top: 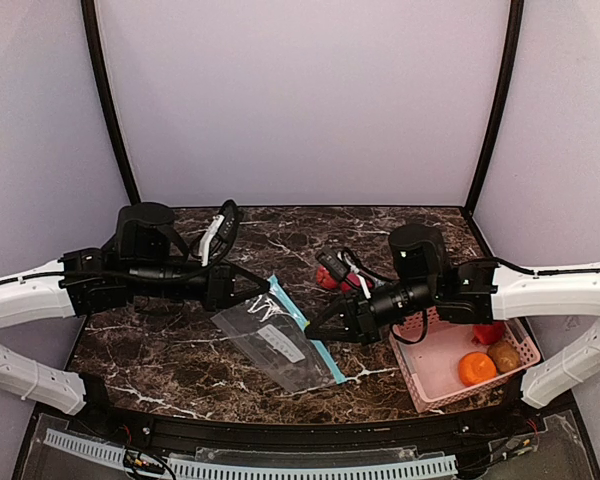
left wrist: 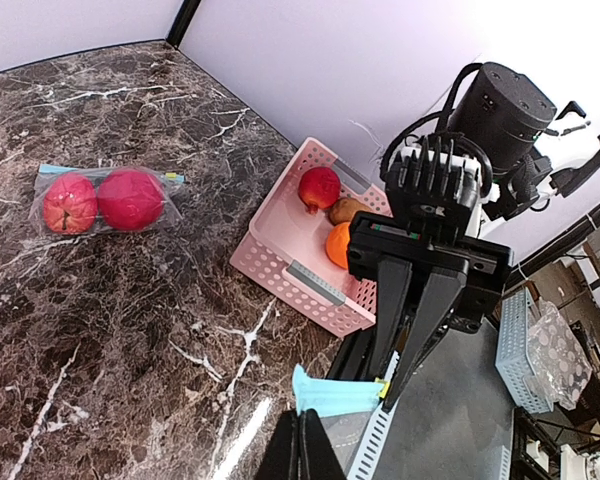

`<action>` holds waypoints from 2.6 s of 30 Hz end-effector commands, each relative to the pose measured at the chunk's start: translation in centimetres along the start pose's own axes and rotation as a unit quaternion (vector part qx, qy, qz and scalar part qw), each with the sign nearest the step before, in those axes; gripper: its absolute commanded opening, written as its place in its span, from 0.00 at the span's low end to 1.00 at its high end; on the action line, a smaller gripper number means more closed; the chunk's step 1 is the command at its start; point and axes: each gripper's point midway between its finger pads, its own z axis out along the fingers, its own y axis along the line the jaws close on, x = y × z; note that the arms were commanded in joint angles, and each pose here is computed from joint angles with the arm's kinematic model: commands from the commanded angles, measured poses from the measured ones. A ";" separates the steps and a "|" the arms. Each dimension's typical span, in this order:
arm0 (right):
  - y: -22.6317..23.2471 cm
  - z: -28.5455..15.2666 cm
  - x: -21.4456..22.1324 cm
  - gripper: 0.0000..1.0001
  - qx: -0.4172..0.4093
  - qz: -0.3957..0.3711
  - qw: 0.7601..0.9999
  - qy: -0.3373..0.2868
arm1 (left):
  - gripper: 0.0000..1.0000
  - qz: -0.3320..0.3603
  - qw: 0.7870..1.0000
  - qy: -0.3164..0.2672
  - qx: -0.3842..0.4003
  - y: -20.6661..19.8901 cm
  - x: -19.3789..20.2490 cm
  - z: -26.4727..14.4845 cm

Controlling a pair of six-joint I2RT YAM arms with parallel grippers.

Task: Place the food in the zip-top bag and seal the zipper
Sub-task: Unzip the zipper from the zipper food storage bag.

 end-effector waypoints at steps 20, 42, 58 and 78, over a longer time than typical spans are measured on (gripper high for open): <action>-0.6 0.4 2.8 0.00 -0.011 0.027 0.998 0.046 | 0.01 -0.017 0.998 -0.030 -0.054 3.0 -1.5 -2.0; -1.1 0.3 5.3 0.00 -0.017 0.061 0.996 0.065 | 0.01 -0.029 0.996 -0.033 -0.072 4.3 -1.7 -3.5; -1.2 0.1 7.1 0.00 -0.020 0.083 0.993 0.086 | 0.01 -0.031 0.994 -0.040 -0.092 5.2 -2.4 -4.4; -1.2 -1.3 5.3 0.45 0.021 0.058 0.997 0.040 | 0.01 0.006 0.999 0.016 0.048 1.2 -0.1 -3.1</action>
